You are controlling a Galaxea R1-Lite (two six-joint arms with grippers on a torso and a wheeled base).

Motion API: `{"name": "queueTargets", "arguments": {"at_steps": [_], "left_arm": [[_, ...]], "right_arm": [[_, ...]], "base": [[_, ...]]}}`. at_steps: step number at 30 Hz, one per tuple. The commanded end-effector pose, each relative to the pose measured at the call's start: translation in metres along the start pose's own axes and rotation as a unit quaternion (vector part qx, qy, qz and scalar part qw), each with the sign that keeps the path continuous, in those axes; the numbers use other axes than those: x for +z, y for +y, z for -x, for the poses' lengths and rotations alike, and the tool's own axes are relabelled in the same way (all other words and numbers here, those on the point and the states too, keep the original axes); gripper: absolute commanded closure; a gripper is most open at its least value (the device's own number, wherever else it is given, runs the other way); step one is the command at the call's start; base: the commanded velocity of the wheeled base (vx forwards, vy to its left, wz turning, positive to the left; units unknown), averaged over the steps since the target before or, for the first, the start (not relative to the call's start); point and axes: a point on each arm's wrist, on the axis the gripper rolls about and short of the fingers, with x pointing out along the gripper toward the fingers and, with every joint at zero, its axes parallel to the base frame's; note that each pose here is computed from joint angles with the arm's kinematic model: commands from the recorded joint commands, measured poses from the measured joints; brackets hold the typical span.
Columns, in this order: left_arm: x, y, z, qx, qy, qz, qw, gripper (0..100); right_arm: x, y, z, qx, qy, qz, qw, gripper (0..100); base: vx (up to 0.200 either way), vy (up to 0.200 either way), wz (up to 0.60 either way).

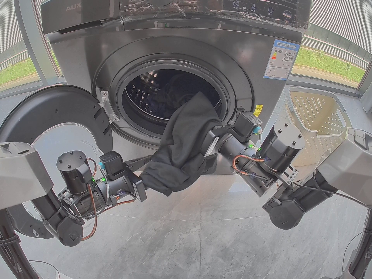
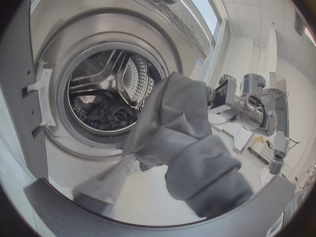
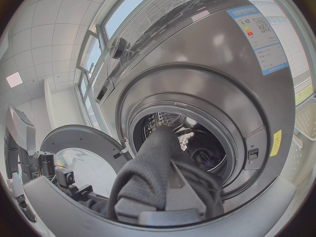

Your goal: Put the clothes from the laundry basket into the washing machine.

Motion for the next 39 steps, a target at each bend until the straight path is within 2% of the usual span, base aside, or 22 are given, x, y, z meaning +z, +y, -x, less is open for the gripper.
{"name": "queueTargets", "arguments": {"at_steps": [1, 3, 7, 9, 13, 20, 21, 23, 26, 29, 31, 34, 37, 39], "left_arm": [[-0.015, -0.003, 0.007, -0.010, 0.034, 0.011, 0.9993, 0], [-0.023, -0.004, 0.009, -0.027, 0.051, 0.007, 0.9983, 0], [-0.040, -0.011, 0.019, -0.053, 0.088, -0.022, 0.9944, 0], [-0.047, -0.014, 0.024, -0.068, 0.106, -0.027, 0.9917, 0], [-0.055, -0.015, 0.028, -0.077, 0.123, -0.029, 0.9890, 0], [-0.059, -0.021, 0.036, -0.091, 0.139, -0.022, 0.9859, 0], [-0.060, -0.026, 0.040, -0.099, 0.146, -0.024, 0.9841, 0], [-0.062, -0.027, 0.043, -0.101, 0.152, -0.024, 0.9830, 0], [-0.069, -0.028, 0.050, -0.115, 0.169, -0.027, 0.9785, 0], [-0.068, -0.026, 0.047, -0.120, 0.162, -0.034, 0.9789, 0], [-0.058, -0.024, 0.041, -0.117, 0.136, -0.046, 0.9827, 0], [-0.050, -0.024, 0.044, -0.114, 0.124, -0.050, 0.9844, 0], [-0.022, -0.029, 0.052, -0.111, 0.075, -0.064, 0.9889, 0], [-0.010, -0.031, 0.051, -0.113, 0.052, -0.060, 0.9904, 0]], "right_arm": [[0.002, 0.000, 0.000, 0.001, -0.003, 0.000, 1.0000, 100], [0.003, 0.001, -0.001, 0.001, -0.005, -0.001, 1.0000, 100], [0.002, 0.001, -0.001, 0.001, -0.005, -0.001, 1.0000, 100], [0.003, 0.001, -0.001, 0.001, -0.005, -0.001, 1.0000, 100], [0.003, 0.001, -0.001, 0.001, -0.006, -0.002, 1.0000, 100], [0.003, 0.000, -0.001, 0.000, -0.006, 0.000, 1.0000, 100], [0.002, 0.001, -0.001, 0.001, -0.004, -0.001, 1.0000, 100], [0.001, 0.001, -0.001, 0.001, -0.004, -0.001, 1.0000, 100], [0.002, 0.001, -0.002, 0.001, -0.007, -0.001, 1.0000, 100], [0.001, 0.001, -0.002, 0.002, -0.005, -0.001, 1.0000, 100], [0.001, 0.001, 0.000, 0.001, -0.003, -0.001, 1.0000, 100], [0.000, 0.001, 0.000, 0.001, -0.002, -0.001, 1.0000, 100], [-0.001, 0.001, 0.001, 0.002, 0.000, -0.001, 1.0000, 100], [-0.002, 0.002, 0.000, 0.002, 0.001, -0.001, 1.0000, 100]], "base": [[0.000, 0.000, 0.00], [0.000, 0.000, 0.00], [0.000, 0.000, 0.00], [0.000, 0.000, 0.00], [0.000, 0.000, 0.00], [0.000, 0.000, 0.00], [0.000, 0.000, 0.00], [0.000, 0.000, 0.00], [0.000, 0.000, 0.00], [0.000, 0.000, 0.00], [0.000, 0.000, 0.00], [0.000, 0.000, 0.00], [0.000, 0.000, 0.00], [0.000, 0.000, 0.00]]}}
